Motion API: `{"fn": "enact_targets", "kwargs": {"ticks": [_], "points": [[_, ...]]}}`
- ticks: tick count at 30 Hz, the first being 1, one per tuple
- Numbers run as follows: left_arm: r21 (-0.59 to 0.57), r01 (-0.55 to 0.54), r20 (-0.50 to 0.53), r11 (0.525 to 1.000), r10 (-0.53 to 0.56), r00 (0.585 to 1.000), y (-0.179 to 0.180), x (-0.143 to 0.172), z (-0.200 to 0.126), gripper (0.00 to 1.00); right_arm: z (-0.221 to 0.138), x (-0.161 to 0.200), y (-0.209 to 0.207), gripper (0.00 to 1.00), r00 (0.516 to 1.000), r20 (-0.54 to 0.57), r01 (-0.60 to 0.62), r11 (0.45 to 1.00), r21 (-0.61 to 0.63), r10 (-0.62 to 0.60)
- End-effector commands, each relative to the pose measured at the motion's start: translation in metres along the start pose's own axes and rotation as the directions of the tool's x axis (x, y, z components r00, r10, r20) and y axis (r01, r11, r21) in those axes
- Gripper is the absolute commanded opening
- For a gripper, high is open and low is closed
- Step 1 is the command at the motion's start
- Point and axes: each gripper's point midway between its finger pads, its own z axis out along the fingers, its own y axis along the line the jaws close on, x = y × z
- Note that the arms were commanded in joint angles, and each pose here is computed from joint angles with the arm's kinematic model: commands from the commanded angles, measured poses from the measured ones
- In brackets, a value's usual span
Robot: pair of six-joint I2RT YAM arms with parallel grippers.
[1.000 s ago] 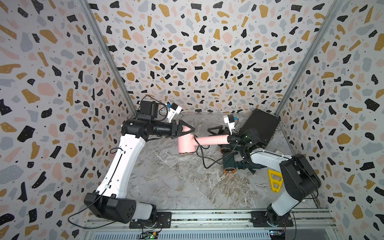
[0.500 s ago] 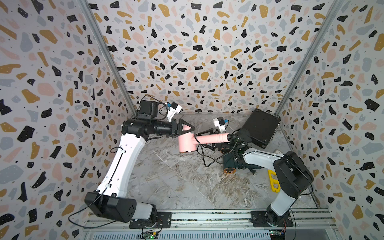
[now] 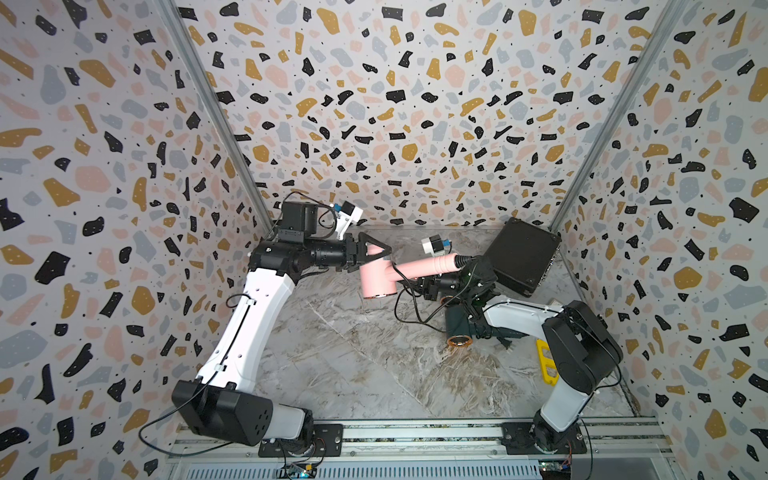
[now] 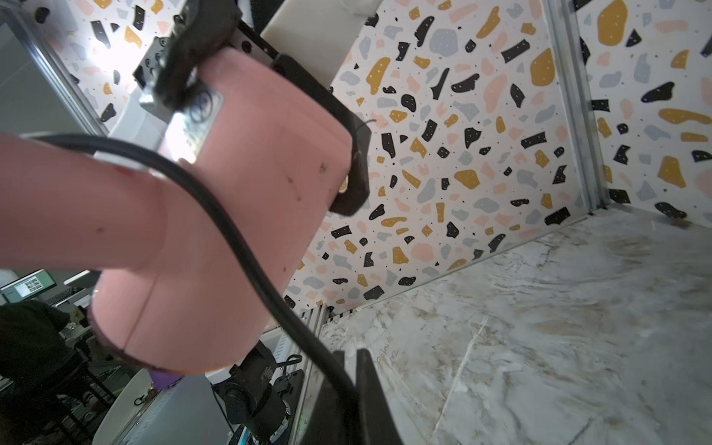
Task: Wrap the cord around the hair dryer
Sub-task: Wrap the power cord around the hair dryer.
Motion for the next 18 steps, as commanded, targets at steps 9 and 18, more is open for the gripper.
{"fn": "enact_targets", "kwargs": {"ticks": [9, 18], "points": [[-0.194, 0.132, 0.548, 0.972, -0.004, 0.836, 0.068, -0.106, -0.11, 0.0, -0.064, 0.065, -0.047, 0.0, 0.977, -0.205, 0.045, 0.889, 0.456, 0.055], [-0.403, 0.284, 0.685, 0.87, 0.082, 0.724, 0.137, -0.126, -0.138, 0.0, -0.087, 0.095, -0.027, 0.0, 0.903, -0.425, 0.185, 0.83, 0.526, 0.068]]}}
